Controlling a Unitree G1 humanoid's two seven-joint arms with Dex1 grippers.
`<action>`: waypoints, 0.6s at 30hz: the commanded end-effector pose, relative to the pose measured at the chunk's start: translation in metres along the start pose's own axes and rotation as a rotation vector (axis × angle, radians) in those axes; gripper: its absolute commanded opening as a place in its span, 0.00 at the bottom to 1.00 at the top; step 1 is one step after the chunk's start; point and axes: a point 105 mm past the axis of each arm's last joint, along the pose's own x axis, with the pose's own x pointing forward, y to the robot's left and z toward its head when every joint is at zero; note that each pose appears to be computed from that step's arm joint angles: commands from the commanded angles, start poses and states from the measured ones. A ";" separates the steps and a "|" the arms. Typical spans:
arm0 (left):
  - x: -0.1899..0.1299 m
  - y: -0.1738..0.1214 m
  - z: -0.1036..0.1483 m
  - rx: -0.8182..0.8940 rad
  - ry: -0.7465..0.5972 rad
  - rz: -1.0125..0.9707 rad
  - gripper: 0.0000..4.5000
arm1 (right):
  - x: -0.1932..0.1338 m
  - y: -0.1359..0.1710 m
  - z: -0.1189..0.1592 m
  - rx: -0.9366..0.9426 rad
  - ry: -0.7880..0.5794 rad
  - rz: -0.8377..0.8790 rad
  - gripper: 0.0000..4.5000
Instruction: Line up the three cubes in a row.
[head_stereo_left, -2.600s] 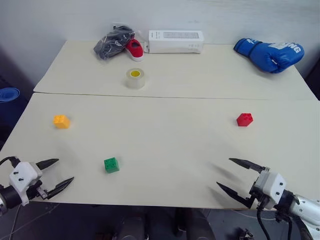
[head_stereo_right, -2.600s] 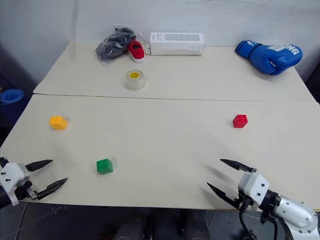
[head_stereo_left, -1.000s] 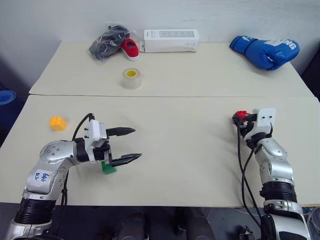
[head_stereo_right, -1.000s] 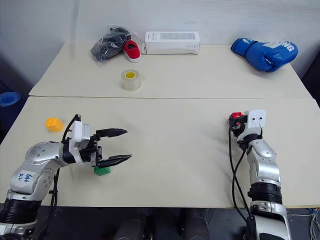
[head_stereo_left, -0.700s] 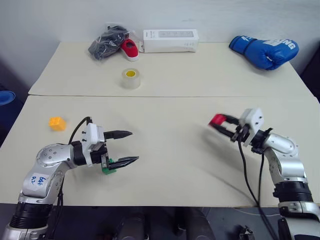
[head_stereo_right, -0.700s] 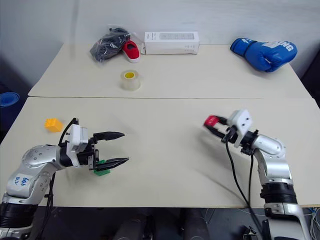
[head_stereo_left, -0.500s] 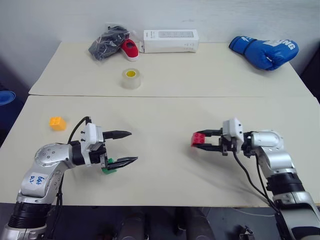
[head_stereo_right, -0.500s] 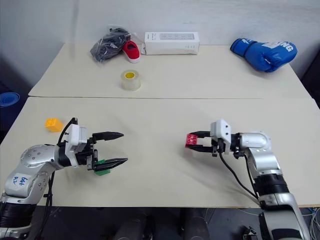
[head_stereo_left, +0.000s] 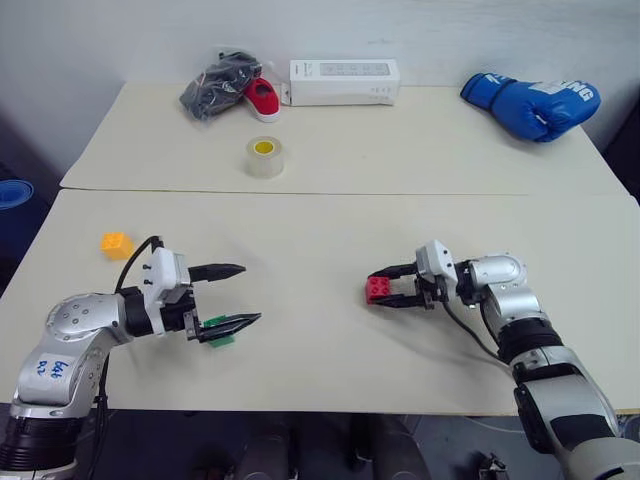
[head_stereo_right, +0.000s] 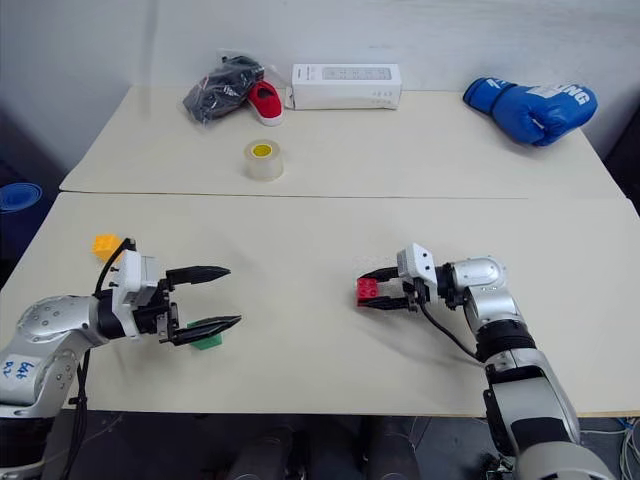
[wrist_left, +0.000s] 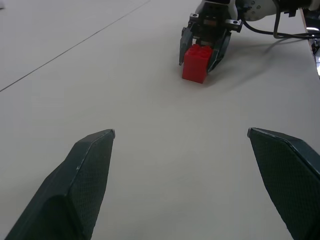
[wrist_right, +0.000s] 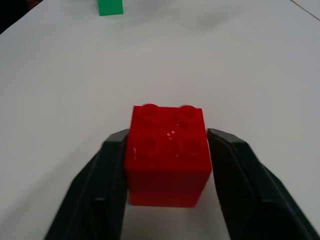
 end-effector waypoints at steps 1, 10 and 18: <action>-0.014 0.005 0.013 0.034 -0.017 0.046 1.00 | -0.004 -0.005 0.015 -0.058 -0.040 0.001 0.78; -0.134 0.016 -0.037 -0.177 0.168 0.348 1.00 | -0.058 0.021 0.046 -0.210 -0.167 -0.118 0.99; -0.163 -0.011 -0.068 -0.257 0.284 0.333 1.00 | -0.087 0.066 0.042 -0.133 -0.209 -0.177 0.99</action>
